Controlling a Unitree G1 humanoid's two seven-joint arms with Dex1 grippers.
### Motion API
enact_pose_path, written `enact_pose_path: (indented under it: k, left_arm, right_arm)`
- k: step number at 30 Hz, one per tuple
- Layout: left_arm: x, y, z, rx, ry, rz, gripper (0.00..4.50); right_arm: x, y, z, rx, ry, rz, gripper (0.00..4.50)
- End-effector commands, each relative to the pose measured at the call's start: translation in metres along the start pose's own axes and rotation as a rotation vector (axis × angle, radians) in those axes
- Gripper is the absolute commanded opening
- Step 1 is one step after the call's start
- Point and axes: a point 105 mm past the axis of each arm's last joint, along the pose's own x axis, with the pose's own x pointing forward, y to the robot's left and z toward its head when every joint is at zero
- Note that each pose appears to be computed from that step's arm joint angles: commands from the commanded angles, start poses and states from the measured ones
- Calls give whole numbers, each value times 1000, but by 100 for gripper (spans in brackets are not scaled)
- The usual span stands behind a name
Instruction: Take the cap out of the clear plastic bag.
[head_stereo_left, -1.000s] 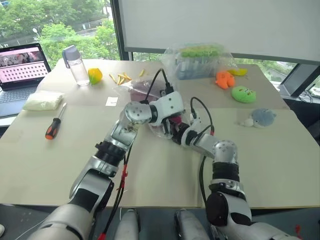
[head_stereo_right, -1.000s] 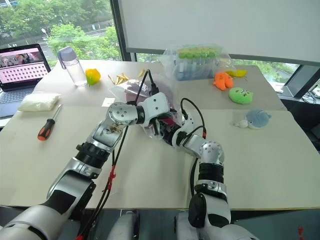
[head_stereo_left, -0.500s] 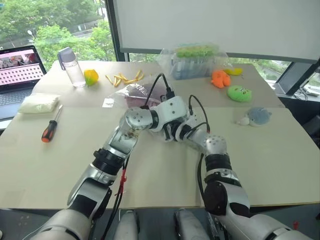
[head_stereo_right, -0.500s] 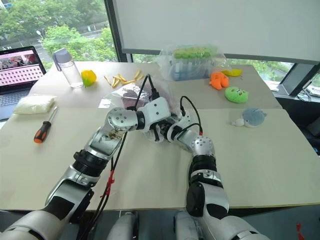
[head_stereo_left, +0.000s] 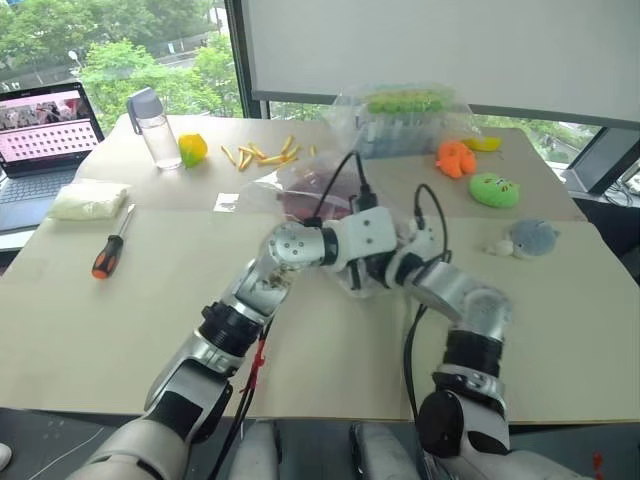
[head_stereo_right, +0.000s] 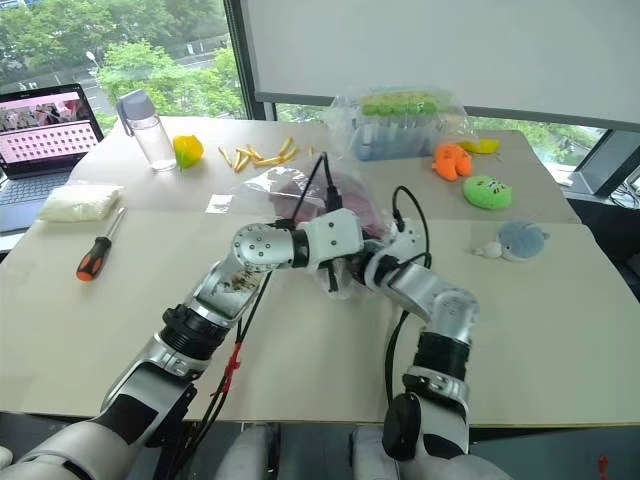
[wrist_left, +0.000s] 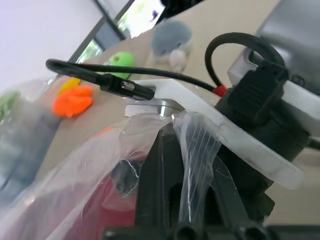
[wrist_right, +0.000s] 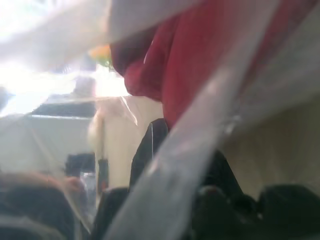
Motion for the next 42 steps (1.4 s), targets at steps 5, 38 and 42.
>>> enact_pose_path:
  k: [5,38,42]
  left_arm:
    - [-1,6,-39,-64,120,43,0]
    - [-21,16,-50,-58,189,112,0]
    - [-21,18,-48,-57,187,121,0]
  right_arm:
    - [-41,38,26,-61,-102,79,8]
    - [10,-100,37,-798,-95,-518,8]
    - [18,-99,27,-857,-62,-488,8]
